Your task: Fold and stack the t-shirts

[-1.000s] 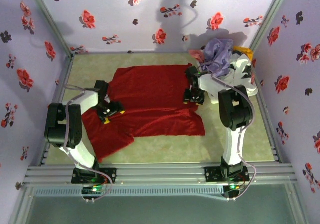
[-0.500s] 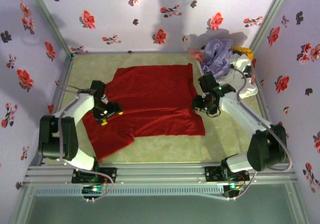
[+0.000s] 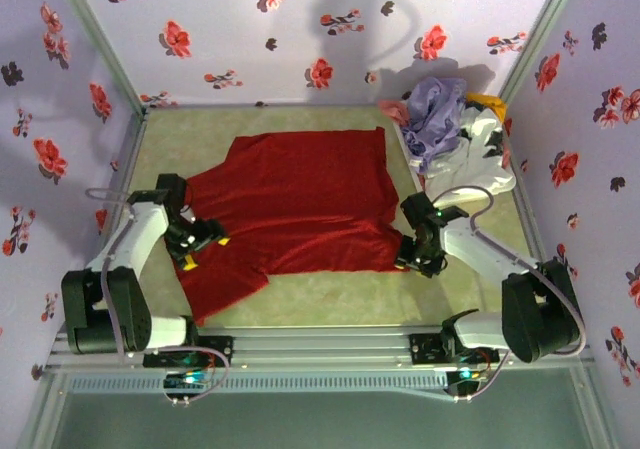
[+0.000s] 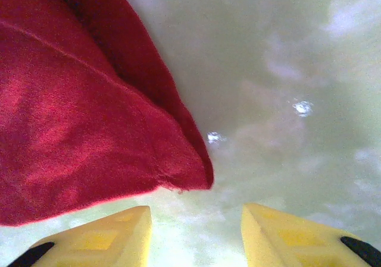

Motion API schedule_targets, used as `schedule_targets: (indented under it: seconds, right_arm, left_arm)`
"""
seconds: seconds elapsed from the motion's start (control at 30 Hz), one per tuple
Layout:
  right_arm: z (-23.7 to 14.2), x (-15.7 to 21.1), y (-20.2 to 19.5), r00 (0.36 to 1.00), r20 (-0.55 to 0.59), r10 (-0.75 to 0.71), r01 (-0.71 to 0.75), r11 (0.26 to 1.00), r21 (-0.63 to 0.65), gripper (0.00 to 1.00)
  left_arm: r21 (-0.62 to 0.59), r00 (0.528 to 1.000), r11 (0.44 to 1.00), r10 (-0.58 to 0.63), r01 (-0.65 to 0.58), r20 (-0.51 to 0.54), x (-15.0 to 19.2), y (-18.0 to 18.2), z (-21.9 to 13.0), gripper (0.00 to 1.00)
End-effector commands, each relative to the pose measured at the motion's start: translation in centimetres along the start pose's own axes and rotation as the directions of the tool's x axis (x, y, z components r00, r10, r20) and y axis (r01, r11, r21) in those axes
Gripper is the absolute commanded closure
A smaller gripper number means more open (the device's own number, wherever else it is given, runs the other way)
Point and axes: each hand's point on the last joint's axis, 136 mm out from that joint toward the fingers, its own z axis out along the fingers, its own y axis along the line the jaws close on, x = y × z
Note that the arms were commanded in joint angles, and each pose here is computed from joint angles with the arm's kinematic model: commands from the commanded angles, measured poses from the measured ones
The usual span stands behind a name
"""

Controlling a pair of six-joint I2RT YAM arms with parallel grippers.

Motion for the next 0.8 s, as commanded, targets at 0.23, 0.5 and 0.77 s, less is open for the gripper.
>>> schedule_targets:
  seconds: [0.23, 0.5, 0.77]
  right_arm:
    - [2.4, -0.7, 0.1, 1.0, 0.005, -0.012, 0.012, 1.0, 0.009, 0.65]
    - [3.0, -0.8, -0.1, 0.999, 0.013, -0.039, 0.039, 0.999, 0.007, 0.85]
    - [2.3, -0.6, -0.1, 0.996, 0.04, -0.081, 0.082, 0.996, -0.016, 1.0]
  left_arm:
    - [-0.059, 0.998, 0.997, -0.042, 0.039, -0.047, 2.2, 2.8, -0.6, 0.17]
    - [-0.133, 0.992, 0.985, -0.117, 0.109, -0.052, 2.1, 6.2, -2.7, 0.19]
    - [-0.162, 0.973, 0.972, -0.194, 0.173, -0.123, 2.1, 7.1, -1.4, 0.31]
